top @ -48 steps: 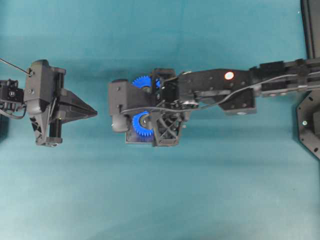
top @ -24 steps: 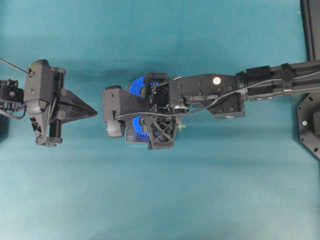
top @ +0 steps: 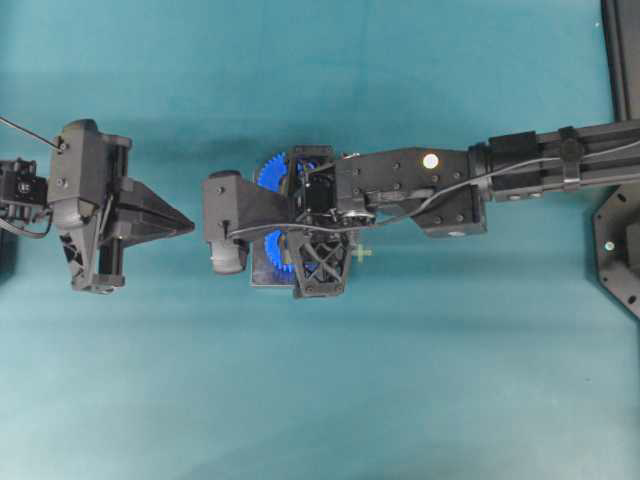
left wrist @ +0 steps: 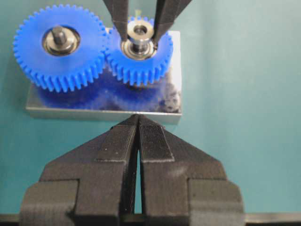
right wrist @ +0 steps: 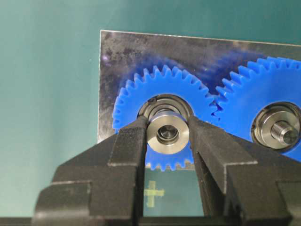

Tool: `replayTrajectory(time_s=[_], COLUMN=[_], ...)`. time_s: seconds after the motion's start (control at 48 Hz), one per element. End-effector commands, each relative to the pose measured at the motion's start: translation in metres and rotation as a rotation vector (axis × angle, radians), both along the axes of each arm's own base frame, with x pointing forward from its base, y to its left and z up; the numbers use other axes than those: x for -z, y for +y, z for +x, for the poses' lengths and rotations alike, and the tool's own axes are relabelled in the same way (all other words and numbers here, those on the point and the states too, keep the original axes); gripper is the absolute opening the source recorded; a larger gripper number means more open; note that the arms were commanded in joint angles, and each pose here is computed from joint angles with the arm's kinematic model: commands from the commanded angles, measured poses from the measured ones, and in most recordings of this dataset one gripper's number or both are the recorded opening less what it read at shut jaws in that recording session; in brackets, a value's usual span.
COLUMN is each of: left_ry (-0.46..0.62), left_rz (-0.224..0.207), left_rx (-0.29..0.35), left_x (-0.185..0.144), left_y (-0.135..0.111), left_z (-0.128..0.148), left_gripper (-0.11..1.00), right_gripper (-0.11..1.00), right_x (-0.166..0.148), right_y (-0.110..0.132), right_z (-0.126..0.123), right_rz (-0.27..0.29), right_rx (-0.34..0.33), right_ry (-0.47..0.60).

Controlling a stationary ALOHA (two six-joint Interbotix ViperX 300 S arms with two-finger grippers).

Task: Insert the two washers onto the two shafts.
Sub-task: 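Lower the washer onto the lower shaft and release it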

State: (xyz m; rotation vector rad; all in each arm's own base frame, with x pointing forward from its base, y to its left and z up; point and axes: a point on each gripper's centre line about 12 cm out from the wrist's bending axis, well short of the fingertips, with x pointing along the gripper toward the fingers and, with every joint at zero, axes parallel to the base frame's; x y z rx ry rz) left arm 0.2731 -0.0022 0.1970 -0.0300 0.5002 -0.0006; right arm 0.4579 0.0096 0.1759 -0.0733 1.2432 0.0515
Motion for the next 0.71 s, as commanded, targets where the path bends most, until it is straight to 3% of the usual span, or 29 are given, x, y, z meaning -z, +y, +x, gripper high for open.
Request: replayTrajectory(time_s=[0.0, 0.542, 0.604, 0.688], left_ry=[-0.025, -0.028, -0.026, -0.028], left_rz=[0.002, 0.002, 0.002, 0.002], left_rx=[0.003, 0.005, 0.003, 0.003], left_x=[-0.0061, -0.0071, -0.0067, -0.0071], left_y=[-0.0005, -0.0009, -0.0005, -0.0005], left_z=[0.003, 0.0032, 0.0033, 0.0032], left_gripper=[0.0, 0.0, 0.0, 0.0], right_gripper=[0.3, 0.31, 0.42, 0.65], right_x=[-0.014, -0.0081, -0.0083, -0.0103], right_y=[0.0008, -0.0014, -0.0021, -0.0021], right_z=[0.004, 0.002, 0.0014, 0.0005], right_rz=[-0.002, 0.002, 0.002, 0.001], right_rx=[-0.009, 0.009, 0.012, 0.011], right_ry=[-0.038, 0.002, 0.008, 0.014])
